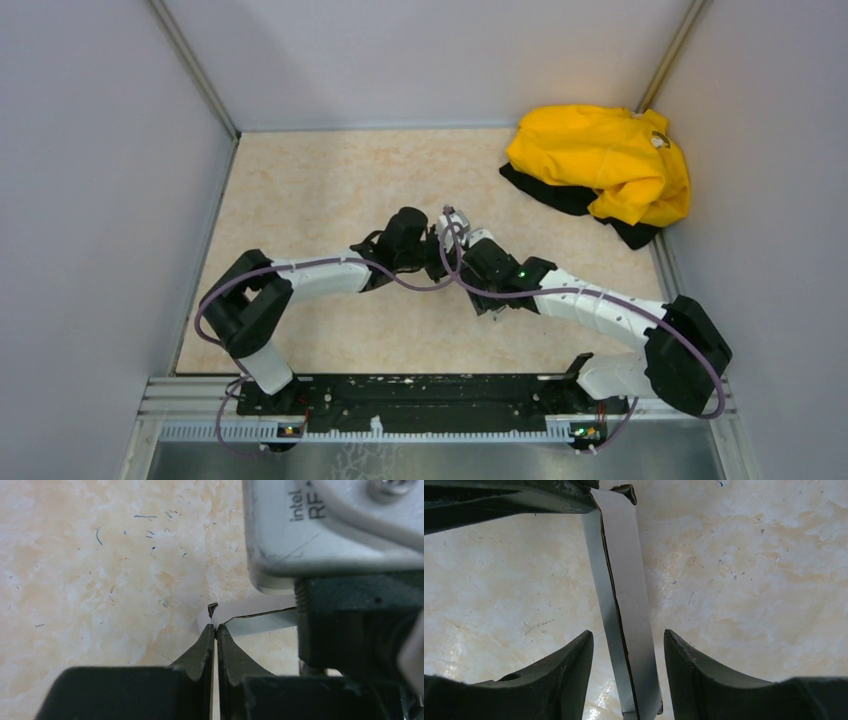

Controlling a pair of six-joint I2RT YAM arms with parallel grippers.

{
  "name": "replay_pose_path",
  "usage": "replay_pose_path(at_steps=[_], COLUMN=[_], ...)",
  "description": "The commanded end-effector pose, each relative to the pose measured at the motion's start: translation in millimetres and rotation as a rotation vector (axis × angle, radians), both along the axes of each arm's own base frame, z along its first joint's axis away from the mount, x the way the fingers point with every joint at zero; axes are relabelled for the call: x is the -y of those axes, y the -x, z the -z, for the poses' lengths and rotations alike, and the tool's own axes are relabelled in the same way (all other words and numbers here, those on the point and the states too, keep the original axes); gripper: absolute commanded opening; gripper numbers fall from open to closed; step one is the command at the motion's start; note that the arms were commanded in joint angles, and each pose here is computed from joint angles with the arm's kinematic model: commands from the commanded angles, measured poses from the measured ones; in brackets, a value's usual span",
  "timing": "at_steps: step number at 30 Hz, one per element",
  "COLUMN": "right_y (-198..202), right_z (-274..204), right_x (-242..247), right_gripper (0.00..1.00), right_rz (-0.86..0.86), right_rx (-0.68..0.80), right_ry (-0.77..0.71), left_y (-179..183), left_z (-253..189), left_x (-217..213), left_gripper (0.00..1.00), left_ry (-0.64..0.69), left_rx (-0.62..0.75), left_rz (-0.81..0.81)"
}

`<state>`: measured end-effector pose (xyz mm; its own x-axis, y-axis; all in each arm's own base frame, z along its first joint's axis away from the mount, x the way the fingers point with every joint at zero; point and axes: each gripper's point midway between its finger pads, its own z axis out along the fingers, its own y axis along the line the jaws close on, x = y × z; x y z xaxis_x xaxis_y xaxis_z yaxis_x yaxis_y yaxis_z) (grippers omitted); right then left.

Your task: Fold the paper box

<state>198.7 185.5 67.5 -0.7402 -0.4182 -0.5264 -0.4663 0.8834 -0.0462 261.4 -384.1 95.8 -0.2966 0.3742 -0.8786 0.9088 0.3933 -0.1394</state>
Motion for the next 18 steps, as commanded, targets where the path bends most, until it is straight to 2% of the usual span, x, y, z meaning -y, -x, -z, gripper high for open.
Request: replay_pose_path(at_steps=[1, 7, 12, 18], right_y=[-7, -8, -7, -6], right_z=[-40, -45, -47, -51], right_x=[-61, -53, -46, -35], right_gripper=[0.53, 0.54, 0.50, 0.58], right_rz=[-0.276, -0.246, -0.221, -0.196], right_rx=[0.132, 0.154, 0.169, 0.190], right_ry=[-0.192, -0.204, -0.203, -0.187], left_y=[43, 41, 39, 38], left_z=[61, 56, 58, 57], left_x=[-9, -11, -15, -17], left_gripper=[0.07, 0.07, 0.07, 0.07], left_ry=[-0.189, -0.189, -0.194, -0.189], left_rx=[-0.117, -0.111, -0.119, -0.121], left_rz=[0.095, 0.086, 0.075, 0.067])
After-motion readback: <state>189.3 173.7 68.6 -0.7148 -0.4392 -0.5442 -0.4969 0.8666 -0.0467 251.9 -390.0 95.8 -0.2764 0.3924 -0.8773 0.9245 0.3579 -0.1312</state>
